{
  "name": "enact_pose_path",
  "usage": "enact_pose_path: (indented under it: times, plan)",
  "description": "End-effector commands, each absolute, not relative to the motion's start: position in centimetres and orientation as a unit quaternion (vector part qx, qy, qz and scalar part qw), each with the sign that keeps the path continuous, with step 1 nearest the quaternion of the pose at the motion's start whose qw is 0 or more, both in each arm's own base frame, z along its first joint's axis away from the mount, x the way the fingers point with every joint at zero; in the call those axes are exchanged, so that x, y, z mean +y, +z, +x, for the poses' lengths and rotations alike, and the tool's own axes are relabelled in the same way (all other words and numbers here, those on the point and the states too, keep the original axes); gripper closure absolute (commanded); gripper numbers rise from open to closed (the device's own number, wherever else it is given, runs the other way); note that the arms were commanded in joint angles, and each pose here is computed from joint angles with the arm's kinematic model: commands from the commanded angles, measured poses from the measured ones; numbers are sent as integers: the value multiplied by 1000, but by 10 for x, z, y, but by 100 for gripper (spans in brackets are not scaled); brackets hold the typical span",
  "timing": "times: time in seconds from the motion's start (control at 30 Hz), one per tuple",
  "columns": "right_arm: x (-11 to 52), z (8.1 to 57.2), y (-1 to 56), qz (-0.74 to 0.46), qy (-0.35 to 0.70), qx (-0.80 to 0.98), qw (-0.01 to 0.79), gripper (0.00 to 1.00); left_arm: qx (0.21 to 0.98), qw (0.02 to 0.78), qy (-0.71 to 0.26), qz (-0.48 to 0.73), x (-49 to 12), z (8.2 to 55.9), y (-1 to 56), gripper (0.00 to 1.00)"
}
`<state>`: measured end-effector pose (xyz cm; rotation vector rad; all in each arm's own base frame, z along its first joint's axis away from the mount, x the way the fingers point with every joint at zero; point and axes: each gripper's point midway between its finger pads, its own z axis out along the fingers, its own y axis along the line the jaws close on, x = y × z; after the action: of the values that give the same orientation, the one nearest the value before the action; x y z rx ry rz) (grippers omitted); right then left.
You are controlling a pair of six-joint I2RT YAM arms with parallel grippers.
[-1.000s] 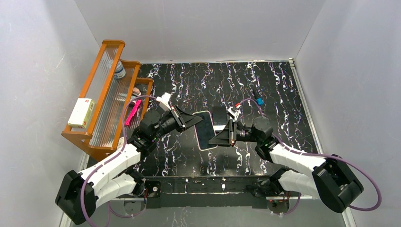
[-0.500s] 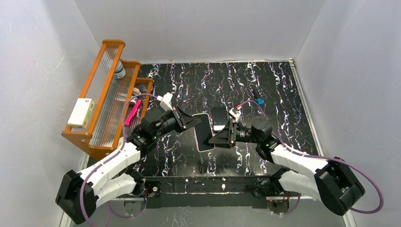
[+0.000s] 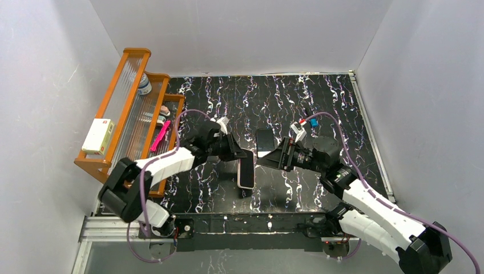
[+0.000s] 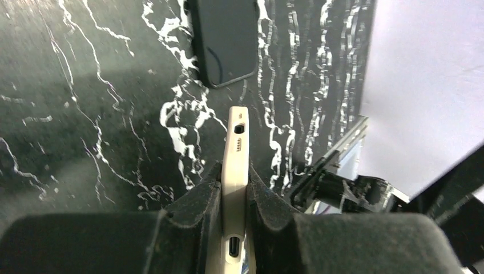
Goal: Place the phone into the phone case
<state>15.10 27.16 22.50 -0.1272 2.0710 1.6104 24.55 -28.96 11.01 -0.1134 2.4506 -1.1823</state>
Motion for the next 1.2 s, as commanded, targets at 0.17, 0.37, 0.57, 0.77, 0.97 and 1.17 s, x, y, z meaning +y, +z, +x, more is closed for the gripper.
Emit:
enact_pose_path:
  times: [0.17,0.37,0.57,0.77,0.97,1.17]
  plan:
    - [259,160,216,-38,545,788,285,1,889,225,-396,37,-305,300,116,100]
    - [251,164,215,-35,513,804,298,1,890,203,-409,20,-296,316,87,100]
    - [248,163,214,-38,507,806,304,1,905,183,-383,14,-286,320,64,93]
    - [246,158,203,-45,492,822,283,1,928,189,-320,15,-266,322,61,61]
    - [234,169,191,-19,434,855,284,1,927,219,-304,14,-255,320,90,49]
    - [220,180,184,21,390,871,299,1,914,269,-304,19,-240,310,138,39]
